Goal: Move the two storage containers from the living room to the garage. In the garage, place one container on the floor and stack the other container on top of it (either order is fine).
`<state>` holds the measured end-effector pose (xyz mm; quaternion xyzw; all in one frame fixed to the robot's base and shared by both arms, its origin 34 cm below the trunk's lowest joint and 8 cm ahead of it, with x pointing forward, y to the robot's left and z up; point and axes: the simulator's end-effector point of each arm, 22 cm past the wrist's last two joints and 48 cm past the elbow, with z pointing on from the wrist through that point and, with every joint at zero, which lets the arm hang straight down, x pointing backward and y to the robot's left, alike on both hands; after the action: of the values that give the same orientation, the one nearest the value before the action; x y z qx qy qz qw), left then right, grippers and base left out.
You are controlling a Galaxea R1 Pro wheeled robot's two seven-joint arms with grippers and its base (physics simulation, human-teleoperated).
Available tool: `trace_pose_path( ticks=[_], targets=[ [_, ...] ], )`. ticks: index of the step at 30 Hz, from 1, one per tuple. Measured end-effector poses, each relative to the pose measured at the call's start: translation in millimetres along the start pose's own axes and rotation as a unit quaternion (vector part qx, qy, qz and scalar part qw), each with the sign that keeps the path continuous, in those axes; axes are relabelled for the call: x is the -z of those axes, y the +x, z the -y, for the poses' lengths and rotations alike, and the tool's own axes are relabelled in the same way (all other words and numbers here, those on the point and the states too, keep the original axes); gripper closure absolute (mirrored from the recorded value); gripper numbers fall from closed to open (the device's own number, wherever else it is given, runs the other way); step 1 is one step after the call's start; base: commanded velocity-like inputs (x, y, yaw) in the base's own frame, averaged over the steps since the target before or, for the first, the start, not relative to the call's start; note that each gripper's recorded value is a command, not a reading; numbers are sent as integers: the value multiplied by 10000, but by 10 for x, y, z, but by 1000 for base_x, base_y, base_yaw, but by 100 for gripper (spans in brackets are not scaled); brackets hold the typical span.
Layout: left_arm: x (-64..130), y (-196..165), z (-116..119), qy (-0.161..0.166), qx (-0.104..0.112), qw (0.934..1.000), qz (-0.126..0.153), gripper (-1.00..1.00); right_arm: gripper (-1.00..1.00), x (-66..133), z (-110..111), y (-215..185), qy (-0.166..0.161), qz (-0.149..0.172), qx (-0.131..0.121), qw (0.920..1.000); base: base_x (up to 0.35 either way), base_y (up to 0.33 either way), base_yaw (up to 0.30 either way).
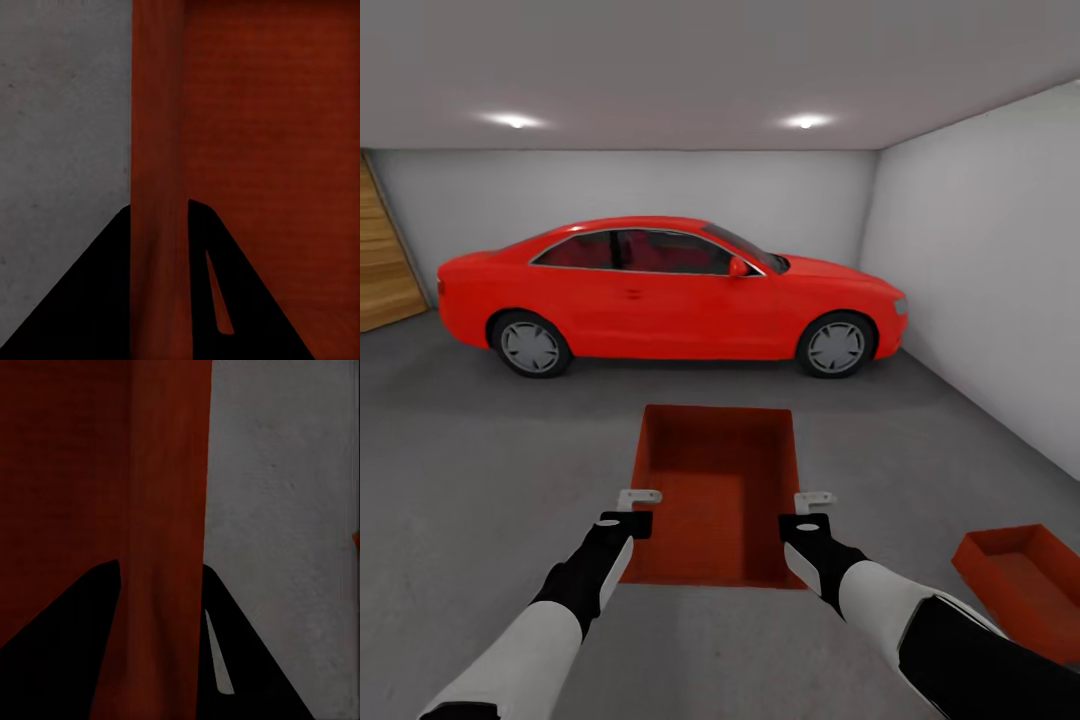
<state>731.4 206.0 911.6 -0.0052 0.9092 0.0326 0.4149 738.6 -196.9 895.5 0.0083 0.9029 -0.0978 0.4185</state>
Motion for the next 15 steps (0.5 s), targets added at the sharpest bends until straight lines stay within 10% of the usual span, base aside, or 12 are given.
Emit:
trace_pose_path(
  ticks=[15],
  targets=[
    [-2, 19, 11, 3, 5, 10000, -17, 100, 100, -5, 7, 20, -9, -19, 12, 10000, 322, 0, -249]
  ],
)
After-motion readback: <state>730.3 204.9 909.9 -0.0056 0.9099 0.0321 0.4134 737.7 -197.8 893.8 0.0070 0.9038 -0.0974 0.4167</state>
